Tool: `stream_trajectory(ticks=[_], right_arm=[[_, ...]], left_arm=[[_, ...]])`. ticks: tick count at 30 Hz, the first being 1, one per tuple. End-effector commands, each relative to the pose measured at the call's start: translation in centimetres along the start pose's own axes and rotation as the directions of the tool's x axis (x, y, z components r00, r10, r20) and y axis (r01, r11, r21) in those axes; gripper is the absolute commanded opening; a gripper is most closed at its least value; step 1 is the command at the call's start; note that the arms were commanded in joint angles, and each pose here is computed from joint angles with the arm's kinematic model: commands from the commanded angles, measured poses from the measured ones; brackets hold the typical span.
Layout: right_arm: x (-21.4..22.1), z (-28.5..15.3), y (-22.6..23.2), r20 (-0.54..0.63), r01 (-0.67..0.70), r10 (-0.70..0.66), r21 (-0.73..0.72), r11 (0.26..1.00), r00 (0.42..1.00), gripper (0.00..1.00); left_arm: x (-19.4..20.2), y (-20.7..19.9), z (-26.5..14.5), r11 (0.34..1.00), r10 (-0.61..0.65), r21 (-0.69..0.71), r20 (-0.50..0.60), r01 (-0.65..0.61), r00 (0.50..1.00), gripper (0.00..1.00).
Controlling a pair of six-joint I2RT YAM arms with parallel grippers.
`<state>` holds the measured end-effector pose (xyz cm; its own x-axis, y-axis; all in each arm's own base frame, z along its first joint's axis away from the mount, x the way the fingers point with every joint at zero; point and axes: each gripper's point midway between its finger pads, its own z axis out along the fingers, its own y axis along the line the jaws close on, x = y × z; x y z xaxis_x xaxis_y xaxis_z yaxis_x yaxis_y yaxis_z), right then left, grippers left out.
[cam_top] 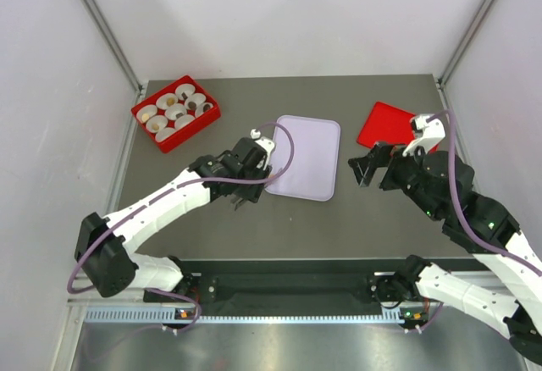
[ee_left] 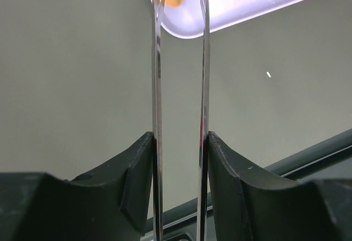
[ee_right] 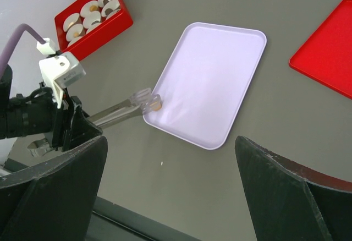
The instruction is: Pack the chocolate
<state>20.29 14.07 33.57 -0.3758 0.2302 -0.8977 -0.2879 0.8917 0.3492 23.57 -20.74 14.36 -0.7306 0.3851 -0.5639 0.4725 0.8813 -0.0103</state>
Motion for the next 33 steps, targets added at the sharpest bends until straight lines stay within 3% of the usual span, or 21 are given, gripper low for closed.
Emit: stream_trajectory(ticks=[1, 18, 27, 33], right_arm=[[-0.9, -0.4, 0.4, 0.024, -0.018, 0.018, -0.017, 1.0, 1.0, 1.0], [-1.0, -0.6, 0.3, 0.03, -0.015, 0.016, -0.015, 1.0, 0.999, 1.0], [-0.8, -0.4, 0.5, 0.025, -0.016, 0.016, -0.021, 1.0, 1.0, 1.0], [-0.9, -0.4, 0.4, 0.028, -0.015, 0.015, -0.017, 1.0, 0.999, 1.0]], left_arm=[[-0.5, -0.3, 0.1, 1.0, 0.016, 0.008, 0.02, -0.016, 1.0, 0.46], [1.0, -0.2, 2.0, 0.999, 0.039, -0.015, -0.054, -0.04, 0.998, 0.46], [0.0, -2.4, 2.2, 0.995, 0.03, 0.094, -0.016, -0.029, 0.999, 0.46], [-1.1, -2.5, 2.1, 0.995, 0.022, 0.095, 0.01, -0.023, 1.0, 0.46]])
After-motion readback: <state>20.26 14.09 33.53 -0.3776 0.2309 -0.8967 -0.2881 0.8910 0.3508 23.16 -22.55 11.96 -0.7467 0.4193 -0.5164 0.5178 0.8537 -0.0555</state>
